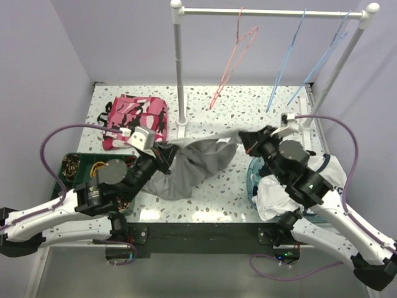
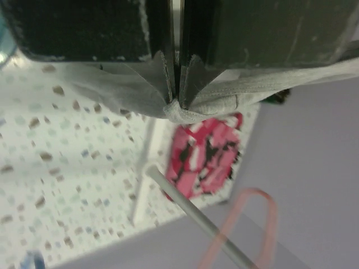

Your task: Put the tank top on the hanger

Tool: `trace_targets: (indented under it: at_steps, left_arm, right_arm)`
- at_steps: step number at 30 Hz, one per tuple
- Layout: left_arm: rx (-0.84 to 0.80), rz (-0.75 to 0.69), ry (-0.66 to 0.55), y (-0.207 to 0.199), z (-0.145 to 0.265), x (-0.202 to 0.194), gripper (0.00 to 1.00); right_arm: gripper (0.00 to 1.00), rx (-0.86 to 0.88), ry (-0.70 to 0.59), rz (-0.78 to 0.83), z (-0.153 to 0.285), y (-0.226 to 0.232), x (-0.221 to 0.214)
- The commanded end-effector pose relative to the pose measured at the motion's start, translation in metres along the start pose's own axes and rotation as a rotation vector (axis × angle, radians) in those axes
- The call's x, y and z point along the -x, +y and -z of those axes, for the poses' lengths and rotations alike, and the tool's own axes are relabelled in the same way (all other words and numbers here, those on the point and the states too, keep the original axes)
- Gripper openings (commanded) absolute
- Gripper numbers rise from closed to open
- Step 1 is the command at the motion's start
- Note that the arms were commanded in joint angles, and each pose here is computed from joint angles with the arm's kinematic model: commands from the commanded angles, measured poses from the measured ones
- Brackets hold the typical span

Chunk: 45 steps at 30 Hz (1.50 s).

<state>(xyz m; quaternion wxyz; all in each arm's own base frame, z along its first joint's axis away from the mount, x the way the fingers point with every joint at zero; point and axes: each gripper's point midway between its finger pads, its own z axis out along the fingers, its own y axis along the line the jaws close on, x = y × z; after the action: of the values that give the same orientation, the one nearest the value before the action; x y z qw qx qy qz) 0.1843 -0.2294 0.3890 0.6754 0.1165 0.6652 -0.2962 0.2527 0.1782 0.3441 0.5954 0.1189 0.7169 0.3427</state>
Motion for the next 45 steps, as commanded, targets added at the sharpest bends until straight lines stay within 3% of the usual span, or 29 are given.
trace_targets:
  at_steps: [1,5,9,11,12,14,15,16,17,19,22,27,31,32,33,34,35,36,38,39,40,41,42,44,45]
  left_arm:
    - [0.05,0.231,0.131,0.01,0.012,-0.075,0.0]
    - [0.149,0.308,0.258,0.022,0.016,-0.149,0.0]
    - [0.281,0.284,0.371,0.044,0.016,-0.209,0.0]
    - [0.342,0.295,0.41,0.06,0.016,-0.229,0.0]
    - [0.326,0.306,0.448,0.058,0.015,-0.241,0.0]
    - [0.361,0.32,0.471,0.07,0.015,-0.252,0.08]
    - [0.358,0.322,0.478,0.07,0.016,-0.253,0.18]
    - [0.352,0.321,0.477,0.07,0.016,-0.252,0.43]
    - [0.338,0.309,0.477,0.069,0.016,-0.25,0.51]
    - [0.318,0.317,0.465,0.065,0.017,-0.238,0.65]
    - [0.31,0.308,0.438,0.064,0.019,-0.212,0.72]
    - [0.229,0.285,0.337,0.054,0.019,-0.148,0.7]
    - [0.095,0.215,0.192,0.026,-0.001,-0.058,0.72]
    - [0.104,0.14,0.204,0.023,-0.014,-0.054,0.72]
    - [0.1,0.137,0.14,0.016,-0.023,-0.017,0.72]
    - [0.099,0.107,0.12,0.013,-0.032,-0.003,0.73]
    - [0.109,0.018,0.143,0.01,-0.051,-0.007,0.73]
    - [0.108,0.023,0.079,0.009,-0.064,0.03,0.73]
    - [0.085,-0.035,0.117,0.009,-0.103,0.029,0.72]
    - [0.024,-0.027,0.072,0.008,-0.116,0.061,0.71]
    - [0.013,-0.04,0.066,0.007,-0.127,0.069,0.71]
    - [0.008,-0.105,0.103,0.007,-0.151,0.056,0.71]
    - [-0.014,-0.121,0.057,0.0,-0.156,0.09,0.71]
    - [-0.041,-0.199,0.111,-0.003,-0.189,0.077,0.72]
    - [-0.057,-0.208,0.077,-0.007,-0.191,0.104,0.72]
  right_arm:
    - [0.0,-0.094,0.122,-0.081,0.012,-0.048,-0.06]
    - [0.0,-0.171,0.216,-0.071,0.016,-0.092,-0.114]
    - [0.0,-0.229,0.31,-0.04,0.016,-0.115,-0.151]
    - [0.12,-0.26,0.372,-0.01,0.014,-0.124,-0.169]
    - [0.34,-0.272,0.393,0.0,0.013,-0.127,-0.174]
    - [0.46,-0.281,0.435,0.027,0.011,-0.128,-0.181]
    - [0.57,-0.285,0.449,0.035,0.012,-0.128,-0.183]
    - [0.61,-0.285,0.454,0.055,0.011,-0.128,-0.182]
    - [0.64,-0.286,0.45,0.066,0.01,-0.127,-0.179]
    - [0.68,-0.29,0.455,0.098,0.011,-0.129,-0.177]
    - [0.7,-0.256,0.44,0.127,0.011,-0.123,-0.17]
    - [0.7,-0.179,0.436,0.163,0.012,-0.112,-0.164]
    - [0.7,-0.144,0.406,0.182,0.017,-0.105,-0.152]
    - [0.7,-0.142,0.401,0.185,0.018,-0.105,-0.15]
    - [0.69,-0.138,0.398,0.186,0.019,-0.104,-0.148]
    - [0.69,-0.135,0.393,0.187,0.02,-0.103,-0.147]
    - [0.69,-0.124,0.393,0.185,0.021,-0.101,-0.145]
    - [0.68,-0.123,0.396,0.185,0.021,-0.101,-0.146]
    - [0.68,-0.121,0.408,0.185,0.022,-0.101,-0.147]
    - [0.68,-0.121,0.413,0.187,0.023,-0.101,-0.149]
    - [0.68,-0.118,0.418,0.192,0.023,-0.101,-0.15]
    - [0.68,-0.118,0.421,0.193,0.023,-0.102,-0.15]
    - [0.68,-0.119,0.428,0.197,0.024,-0.102,-0.152]
    - [0.68,-0.12,0.427,0.2,0.024,-0.103,-0.152]
    - [0.68,-0.12,0.423,0.202,0.025,-0.103,-0.15]
